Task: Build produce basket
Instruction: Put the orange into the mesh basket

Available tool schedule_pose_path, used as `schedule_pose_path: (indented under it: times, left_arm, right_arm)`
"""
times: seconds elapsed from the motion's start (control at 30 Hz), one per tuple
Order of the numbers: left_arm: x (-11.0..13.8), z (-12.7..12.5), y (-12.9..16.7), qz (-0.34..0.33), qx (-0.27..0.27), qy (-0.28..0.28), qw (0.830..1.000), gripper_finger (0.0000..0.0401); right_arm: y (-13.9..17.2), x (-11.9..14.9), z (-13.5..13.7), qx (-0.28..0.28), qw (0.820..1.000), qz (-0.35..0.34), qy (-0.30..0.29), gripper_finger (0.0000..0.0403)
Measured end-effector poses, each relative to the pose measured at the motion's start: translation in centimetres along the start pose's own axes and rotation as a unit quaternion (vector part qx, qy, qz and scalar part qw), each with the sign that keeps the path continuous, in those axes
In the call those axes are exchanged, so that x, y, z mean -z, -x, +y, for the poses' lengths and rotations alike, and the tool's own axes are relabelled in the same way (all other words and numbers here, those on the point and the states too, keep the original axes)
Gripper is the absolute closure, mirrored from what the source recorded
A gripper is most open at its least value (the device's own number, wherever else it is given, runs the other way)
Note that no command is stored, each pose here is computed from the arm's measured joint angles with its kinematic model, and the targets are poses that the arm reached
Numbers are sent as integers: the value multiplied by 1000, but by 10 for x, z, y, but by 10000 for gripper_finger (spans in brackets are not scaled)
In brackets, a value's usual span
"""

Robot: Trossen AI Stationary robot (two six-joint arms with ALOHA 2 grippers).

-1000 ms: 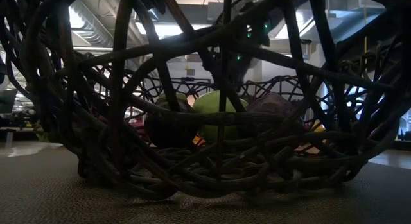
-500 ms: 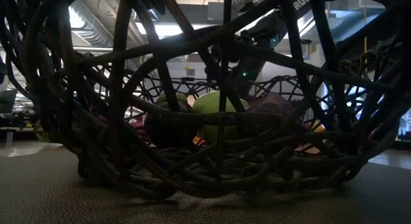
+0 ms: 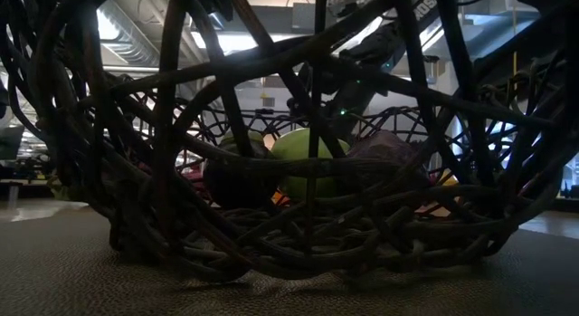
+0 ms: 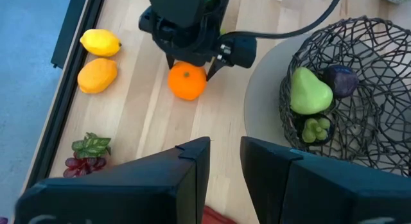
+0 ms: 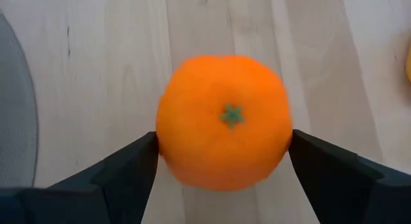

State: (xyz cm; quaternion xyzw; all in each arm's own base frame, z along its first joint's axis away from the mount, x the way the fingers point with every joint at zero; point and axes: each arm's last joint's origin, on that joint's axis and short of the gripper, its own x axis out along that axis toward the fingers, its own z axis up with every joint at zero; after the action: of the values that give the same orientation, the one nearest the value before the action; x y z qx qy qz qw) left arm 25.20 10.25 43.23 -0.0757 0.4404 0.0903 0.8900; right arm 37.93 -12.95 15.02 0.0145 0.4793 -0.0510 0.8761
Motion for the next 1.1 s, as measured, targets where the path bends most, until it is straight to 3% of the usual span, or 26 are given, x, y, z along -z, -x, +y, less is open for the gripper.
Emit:
schedule_pose_path:
  times: [0.3, 0.7, 1.1]
  left_arm:
    - [0, 0, 0, 0, 0, 0, 1000, 325]
    - [0, 0, 0, 1, 0, -1, 1000, 325]
    - [0, 0, 0, 1, 0, -1, 1000, 325]
  right_arm:
    - [-4, -1, 3, -2, 999, -7, -33, 70]
    - [-5, -4, 17, 28, 999, -2, -15, 72]
    - [-8, -9, 38, 27, 1000, -13, 3, 165]
